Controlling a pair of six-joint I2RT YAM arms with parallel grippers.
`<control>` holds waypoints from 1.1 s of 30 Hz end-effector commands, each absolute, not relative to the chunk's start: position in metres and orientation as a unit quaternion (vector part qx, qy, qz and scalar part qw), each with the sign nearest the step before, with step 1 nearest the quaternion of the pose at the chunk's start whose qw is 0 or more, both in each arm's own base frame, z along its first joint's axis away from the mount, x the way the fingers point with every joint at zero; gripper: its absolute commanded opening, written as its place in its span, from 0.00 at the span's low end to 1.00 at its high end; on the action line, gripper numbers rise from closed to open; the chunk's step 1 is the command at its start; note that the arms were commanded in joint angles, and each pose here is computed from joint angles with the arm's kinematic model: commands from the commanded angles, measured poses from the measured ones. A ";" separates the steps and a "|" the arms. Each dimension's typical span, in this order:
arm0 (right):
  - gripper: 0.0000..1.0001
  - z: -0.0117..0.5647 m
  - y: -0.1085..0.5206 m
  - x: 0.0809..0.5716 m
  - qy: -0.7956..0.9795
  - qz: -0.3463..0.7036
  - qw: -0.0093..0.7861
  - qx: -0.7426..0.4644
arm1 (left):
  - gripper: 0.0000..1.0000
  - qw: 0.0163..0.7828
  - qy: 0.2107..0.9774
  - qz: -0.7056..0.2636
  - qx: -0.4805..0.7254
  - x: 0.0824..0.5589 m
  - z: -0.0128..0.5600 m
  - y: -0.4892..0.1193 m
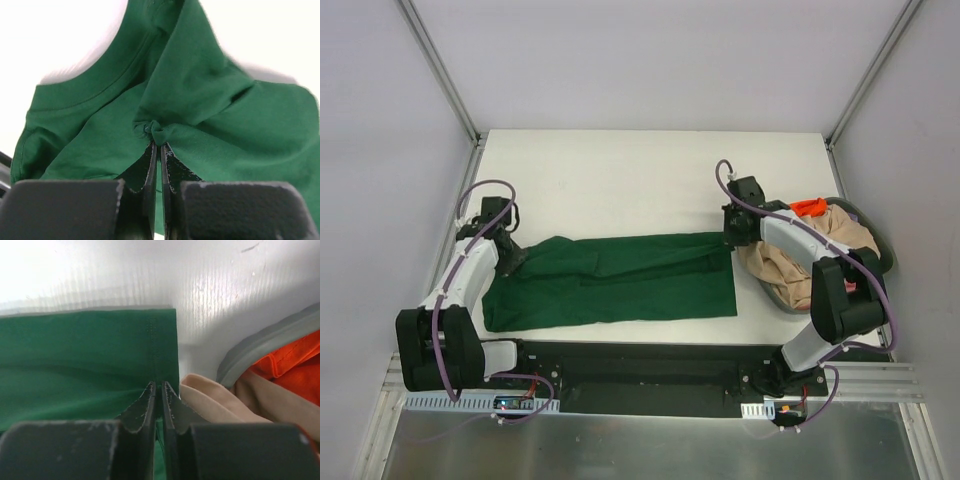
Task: Fold and stack the t-shirts
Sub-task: Fold the other side of the tshirt into a rectangle
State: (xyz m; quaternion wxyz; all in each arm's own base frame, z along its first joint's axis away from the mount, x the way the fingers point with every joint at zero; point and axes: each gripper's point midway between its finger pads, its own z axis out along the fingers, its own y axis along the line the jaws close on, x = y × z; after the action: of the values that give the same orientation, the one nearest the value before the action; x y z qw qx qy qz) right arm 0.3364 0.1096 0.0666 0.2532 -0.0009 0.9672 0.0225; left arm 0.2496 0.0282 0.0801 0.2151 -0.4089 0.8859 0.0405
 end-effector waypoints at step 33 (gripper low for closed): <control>0.96 0.036 0.219 0.285 0.955 0.160 0.217 -0.123 | 0.84 0.161 0.945 -0.004 -0.285 0.319 0.080 -0.074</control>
State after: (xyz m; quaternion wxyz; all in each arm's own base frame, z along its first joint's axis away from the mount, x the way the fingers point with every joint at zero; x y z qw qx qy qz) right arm 0.2814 0.2249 0.0495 0.2195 -0.1395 0.9493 0.1768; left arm 0.3154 -0.0789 0.0931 0.1870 -0.2951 0.9362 -0.0391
